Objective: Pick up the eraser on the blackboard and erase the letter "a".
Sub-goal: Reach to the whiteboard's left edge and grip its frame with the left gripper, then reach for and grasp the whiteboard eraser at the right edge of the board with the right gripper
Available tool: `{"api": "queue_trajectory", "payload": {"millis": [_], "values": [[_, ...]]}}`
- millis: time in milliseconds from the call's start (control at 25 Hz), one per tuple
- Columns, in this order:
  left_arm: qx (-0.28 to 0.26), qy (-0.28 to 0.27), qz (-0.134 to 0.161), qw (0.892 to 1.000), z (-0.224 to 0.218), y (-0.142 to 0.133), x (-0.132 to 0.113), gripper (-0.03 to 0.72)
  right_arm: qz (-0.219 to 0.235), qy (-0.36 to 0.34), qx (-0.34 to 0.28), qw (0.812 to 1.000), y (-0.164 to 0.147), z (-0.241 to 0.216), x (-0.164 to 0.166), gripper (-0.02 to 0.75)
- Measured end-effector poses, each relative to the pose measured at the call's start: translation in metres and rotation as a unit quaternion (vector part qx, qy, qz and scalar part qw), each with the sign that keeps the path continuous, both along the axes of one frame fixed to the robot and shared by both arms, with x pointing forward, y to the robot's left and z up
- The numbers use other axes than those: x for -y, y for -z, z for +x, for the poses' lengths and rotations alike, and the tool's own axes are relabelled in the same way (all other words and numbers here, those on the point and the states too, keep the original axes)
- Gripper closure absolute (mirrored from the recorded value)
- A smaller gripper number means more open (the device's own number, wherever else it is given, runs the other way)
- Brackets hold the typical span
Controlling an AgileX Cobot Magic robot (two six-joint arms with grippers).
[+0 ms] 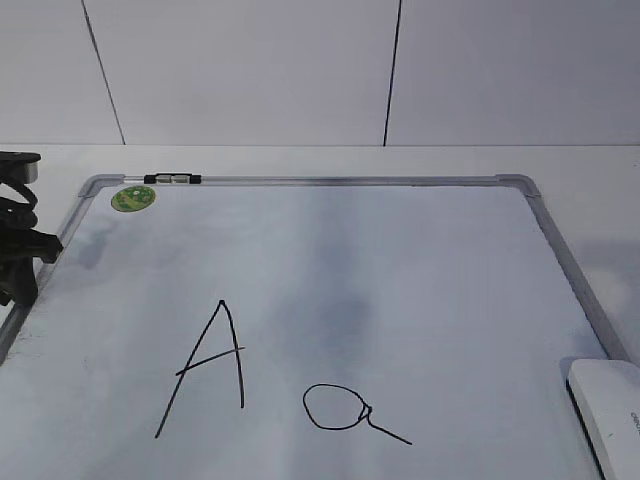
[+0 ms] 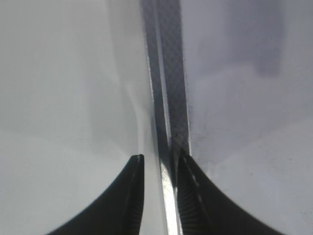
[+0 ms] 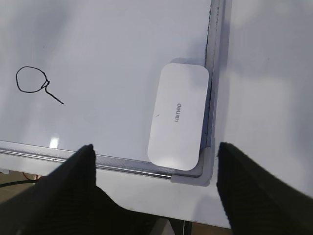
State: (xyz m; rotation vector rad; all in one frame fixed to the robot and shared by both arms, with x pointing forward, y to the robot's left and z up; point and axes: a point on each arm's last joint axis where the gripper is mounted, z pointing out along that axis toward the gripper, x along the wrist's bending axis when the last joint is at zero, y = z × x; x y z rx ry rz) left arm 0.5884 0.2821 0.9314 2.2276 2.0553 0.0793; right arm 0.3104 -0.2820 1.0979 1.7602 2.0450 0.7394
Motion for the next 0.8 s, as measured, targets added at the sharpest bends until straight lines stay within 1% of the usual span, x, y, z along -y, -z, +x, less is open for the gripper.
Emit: {"api": "queue_trajectory", "payload": {"millis": [520, 800], "values": [[-0.003, 0.000, 0.000, 1.000, -0.0005, 0.0001, 0.0000, 0.517, 0.000, 0.000, 0.000, 1.000, 0.0000, 0.0000, 0.0000, 0.148], [-0.014, 0.000, -0.001, 1.000, 0.0006, 0.0039, 0.0002, 0.519, 0.000, 0.000, 0.000, 1.000, 0.0000, 0.0000, 0.0000, 0.148]]}}
